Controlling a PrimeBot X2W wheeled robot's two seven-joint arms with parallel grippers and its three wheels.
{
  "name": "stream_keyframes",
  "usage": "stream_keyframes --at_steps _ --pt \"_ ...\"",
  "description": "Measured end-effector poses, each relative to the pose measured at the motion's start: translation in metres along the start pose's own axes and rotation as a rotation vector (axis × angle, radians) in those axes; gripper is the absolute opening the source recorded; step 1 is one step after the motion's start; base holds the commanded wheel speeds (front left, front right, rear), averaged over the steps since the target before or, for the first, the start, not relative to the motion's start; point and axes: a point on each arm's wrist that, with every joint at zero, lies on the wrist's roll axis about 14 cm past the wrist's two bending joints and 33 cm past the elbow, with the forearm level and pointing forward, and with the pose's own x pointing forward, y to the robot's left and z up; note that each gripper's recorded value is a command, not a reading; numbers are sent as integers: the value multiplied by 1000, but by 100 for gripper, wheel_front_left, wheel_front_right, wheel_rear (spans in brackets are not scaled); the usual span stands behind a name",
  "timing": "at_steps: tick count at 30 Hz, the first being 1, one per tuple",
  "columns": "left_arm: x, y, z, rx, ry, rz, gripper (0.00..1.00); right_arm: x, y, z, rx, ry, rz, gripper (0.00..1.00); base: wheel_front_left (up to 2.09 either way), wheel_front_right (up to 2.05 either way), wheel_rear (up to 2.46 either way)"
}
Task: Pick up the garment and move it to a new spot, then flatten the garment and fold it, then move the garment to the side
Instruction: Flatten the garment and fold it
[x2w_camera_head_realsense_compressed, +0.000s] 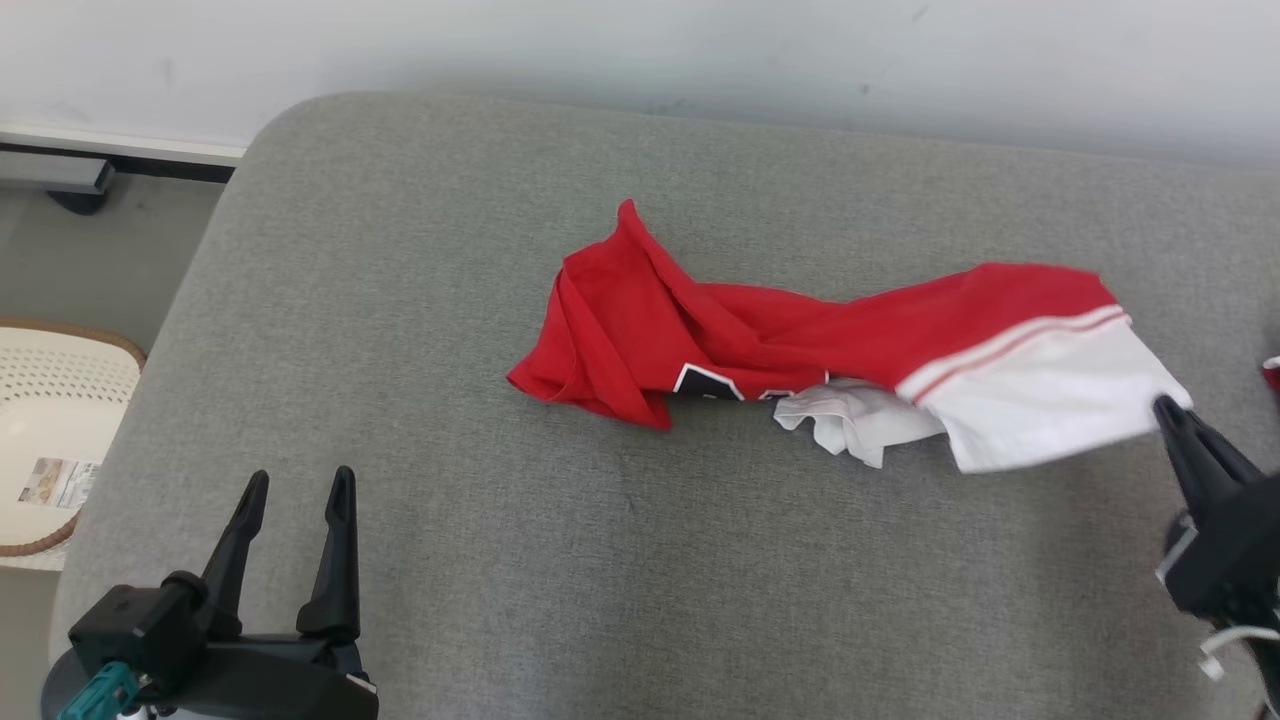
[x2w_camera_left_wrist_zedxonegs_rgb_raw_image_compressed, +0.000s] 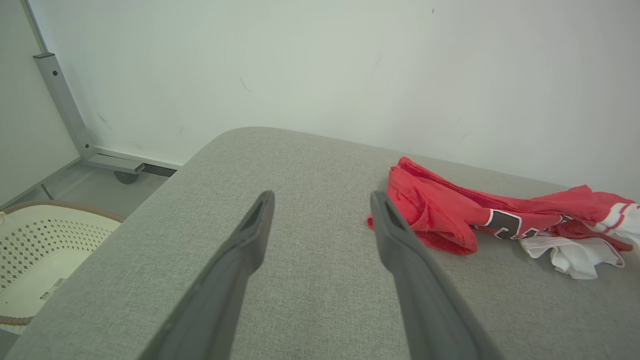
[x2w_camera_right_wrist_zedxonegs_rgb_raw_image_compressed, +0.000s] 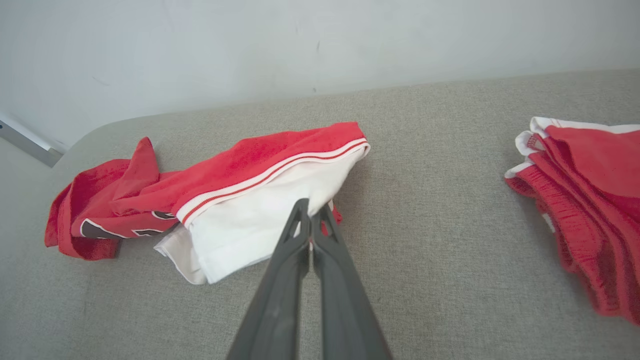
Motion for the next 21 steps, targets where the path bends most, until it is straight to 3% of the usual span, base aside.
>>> stream_keyframes --at_steps 10,20,21 --pt "5 -9 -2 -3 6 -35 100 -39 -52 -40 49 121 -136 0 0 0 0" --pt "1 -7 1 2 -3 -33 100 -50 -68 -94 54 273 -192 0 0 0 0" --pt "1 -7 2 2 -4 -33 100 -50 -69 -97 52 280 -196 33 0 0 0"
